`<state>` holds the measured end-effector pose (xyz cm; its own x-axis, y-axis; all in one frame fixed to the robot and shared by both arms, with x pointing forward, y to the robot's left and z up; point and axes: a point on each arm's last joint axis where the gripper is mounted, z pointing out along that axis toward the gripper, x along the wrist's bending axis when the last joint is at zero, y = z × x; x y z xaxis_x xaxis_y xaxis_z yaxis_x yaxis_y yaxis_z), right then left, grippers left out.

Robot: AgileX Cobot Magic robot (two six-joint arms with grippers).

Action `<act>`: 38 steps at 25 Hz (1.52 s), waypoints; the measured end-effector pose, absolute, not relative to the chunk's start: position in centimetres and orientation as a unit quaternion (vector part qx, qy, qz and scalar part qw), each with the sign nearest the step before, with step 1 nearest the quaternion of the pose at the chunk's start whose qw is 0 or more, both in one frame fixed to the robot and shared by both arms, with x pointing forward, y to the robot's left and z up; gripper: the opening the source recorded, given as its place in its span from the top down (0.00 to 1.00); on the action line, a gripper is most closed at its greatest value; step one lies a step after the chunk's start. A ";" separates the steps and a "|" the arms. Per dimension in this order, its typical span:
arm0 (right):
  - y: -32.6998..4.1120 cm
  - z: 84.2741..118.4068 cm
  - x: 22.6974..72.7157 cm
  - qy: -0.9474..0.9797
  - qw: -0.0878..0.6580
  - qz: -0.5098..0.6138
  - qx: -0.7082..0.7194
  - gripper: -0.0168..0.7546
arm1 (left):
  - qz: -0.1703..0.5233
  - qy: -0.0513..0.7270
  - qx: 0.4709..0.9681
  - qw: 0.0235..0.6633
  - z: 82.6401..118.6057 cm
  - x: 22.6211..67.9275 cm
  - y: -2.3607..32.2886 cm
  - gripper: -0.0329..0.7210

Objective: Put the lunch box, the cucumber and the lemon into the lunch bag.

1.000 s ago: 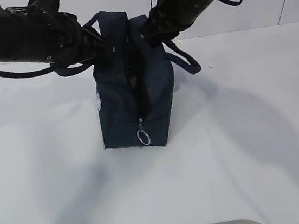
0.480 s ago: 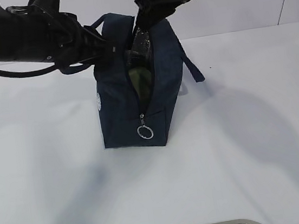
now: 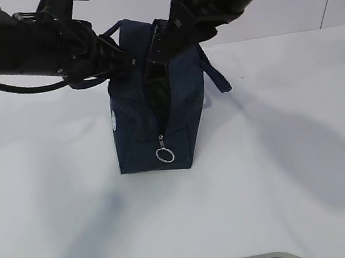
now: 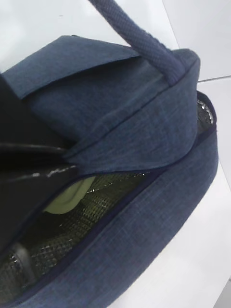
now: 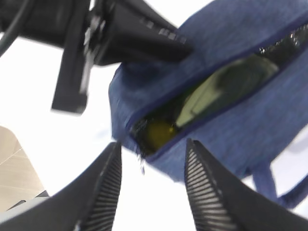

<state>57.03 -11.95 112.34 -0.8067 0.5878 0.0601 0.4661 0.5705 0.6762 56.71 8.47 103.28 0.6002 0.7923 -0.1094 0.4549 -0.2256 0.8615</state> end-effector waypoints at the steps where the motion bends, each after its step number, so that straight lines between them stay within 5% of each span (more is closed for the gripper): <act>1: -12.2 112.3 56.5 0.881 0.090 0.357 0.296 0.52 | 0.180 0.409 0.762 0.469 103.3 56.7 8.5 0.98; 20: -14.3 103.1 48.1 0.861 0.041 0.429 0.272 0.52 | 0.180 0.409 0.762 0.469 103.3 56.7 8.5 0.98; 38: -13.4 96.1 50.2 0.875 0.168 0.446 0.081 0.52 | 0.189 0.395 0.771 0.463 103.2 56.7 8.5 0.98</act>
